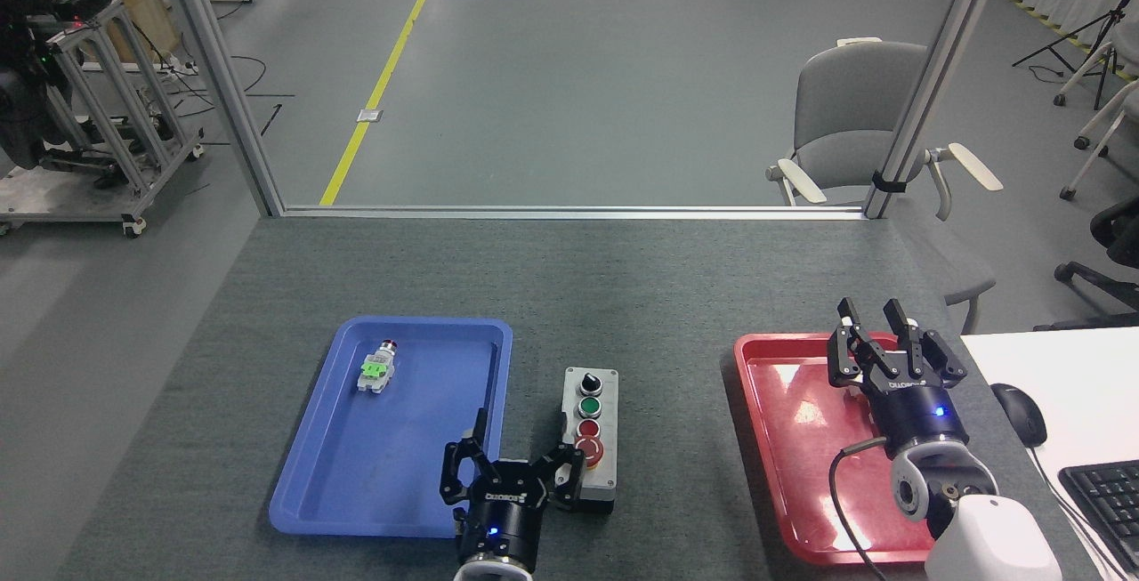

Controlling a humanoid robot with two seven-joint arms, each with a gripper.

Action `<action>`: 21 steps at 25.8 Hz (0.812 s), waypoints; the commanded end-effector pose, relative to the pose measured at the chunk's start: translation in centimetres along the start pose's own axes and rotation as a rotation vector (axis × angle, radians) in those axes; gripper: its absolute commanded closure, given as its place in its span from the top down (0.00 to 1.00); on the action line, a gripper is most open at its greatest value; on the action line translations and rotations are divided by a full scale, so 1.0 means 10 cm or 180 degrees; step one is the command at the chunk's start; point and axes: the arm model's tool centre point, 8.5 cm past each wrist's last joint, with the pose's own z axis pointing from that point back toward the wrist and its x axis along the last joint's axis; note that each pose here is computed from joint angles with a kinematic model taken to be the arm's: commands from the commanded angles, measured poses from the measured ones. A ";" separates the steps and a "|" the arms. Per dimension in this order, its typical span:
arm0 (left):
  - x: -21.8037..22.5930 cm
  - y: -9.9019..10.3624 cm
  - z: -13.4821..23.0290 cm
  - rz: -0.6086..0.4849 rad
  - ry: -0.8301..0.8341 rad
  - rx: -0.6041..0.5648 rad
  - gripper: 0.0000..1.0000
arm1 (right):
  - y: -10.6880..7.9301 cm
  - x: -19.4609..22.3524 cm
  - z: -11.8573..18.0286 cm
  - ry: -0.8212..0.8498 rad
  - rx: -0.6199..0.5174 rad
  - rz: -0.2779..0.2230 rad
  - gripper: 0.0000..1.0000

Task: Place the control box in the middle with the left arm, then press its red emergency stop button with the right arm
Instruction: 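Withdraw the left gripper to the blue tray and move the right gripper toward the box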

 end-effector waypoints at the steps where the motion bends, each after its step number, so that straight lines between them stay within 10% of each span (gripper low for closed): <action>1: -0.35 0.11 0.00 -0.0018 0.0145 0.0121 0.99 | 0.03 0.13 -0.03 -0.0268 0.0046 0.0026 0.40; 5: -0.68 0.16 -0.02 -0.0112 0.0196 0.0160 0.99 | 0.15 0.38 -0.02 -0.0960 0.0219 0.0132 0.01; 21: -1.75 0.59 -0.22 0.0153 -0.0718 0.0104 0.99 | 0.51 1.58 0.14 -0.2420 0.0596 0.0255 0.00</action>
